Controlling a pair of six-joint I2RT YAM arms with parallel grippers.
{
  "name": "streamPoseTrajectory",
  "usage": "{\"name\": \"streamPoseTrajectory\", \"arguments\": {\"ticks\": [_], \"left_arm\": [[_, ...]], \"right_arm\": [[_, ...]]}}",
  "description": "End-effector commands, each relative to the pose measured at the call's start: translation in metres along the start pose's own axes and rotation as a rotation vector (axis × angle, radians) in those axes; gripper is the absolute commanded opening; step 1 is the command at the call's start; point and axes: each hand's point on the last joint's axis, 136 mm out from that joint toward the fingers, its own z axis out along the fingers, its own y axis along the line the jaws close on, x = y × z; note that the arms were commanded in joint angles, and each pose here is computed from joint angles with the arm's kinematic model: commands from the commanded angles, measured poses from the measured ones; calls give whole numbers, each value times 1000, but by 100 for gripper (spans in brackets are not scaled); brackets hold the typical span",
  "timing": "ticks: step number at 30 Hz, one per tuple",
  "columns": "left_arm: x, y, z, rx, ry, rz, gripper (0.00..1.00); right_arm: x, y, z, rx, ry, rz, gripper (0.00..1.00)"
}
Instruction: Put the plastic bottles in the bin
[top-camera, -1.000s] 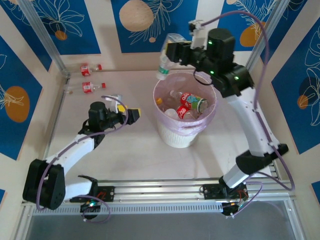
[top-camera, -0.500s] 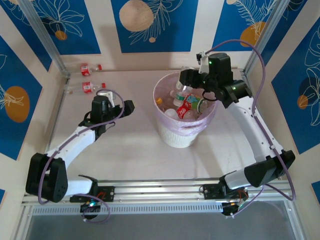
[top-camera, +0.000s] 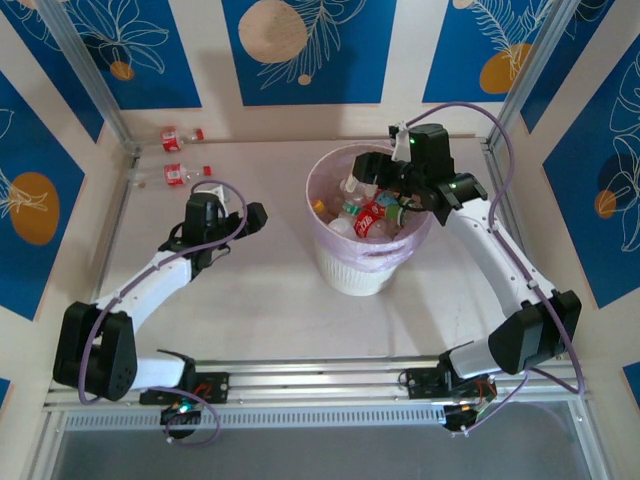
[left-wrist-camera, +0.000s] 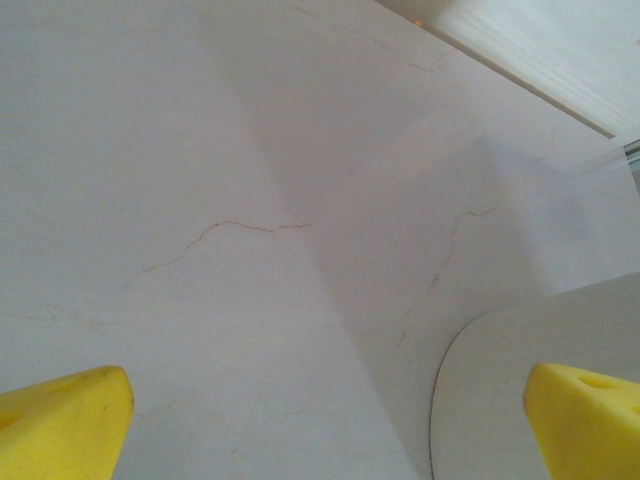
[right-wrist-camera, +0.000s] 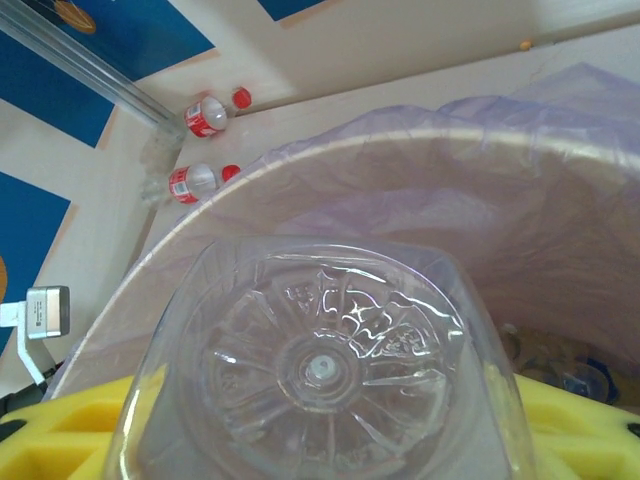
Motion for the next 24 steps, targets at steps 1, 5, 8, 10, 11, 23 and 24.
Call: {"name": "streamPoseTrajectory", "arguments": {"ticks": [1,5,8,10,11,23,24], "left_arm": [[-4,5,0,-15,-9,-19,100],[-2,10,0,-41,1,-16,100],[0,12,2,-48,6,-21,100],[1,12,3,-43,9,-24,100],[1,12,4,-42,10,-27,100],[4,14,11,-39,21,-56,100],[3,14,10,-43,20,-55,100]], "right_arm": [[16,-6,11,-5,53,38,68],[12,-3,5,-1,45,15,77],[-4,5,-12,15,12,-51,83],[-16,9,-26,47,-12,-100,86],[-22,8,-34,77,-27,-118,88],[-8,29,-16,75,45,-206,56],[-4,30,-8,74,58,-211,53]]}}
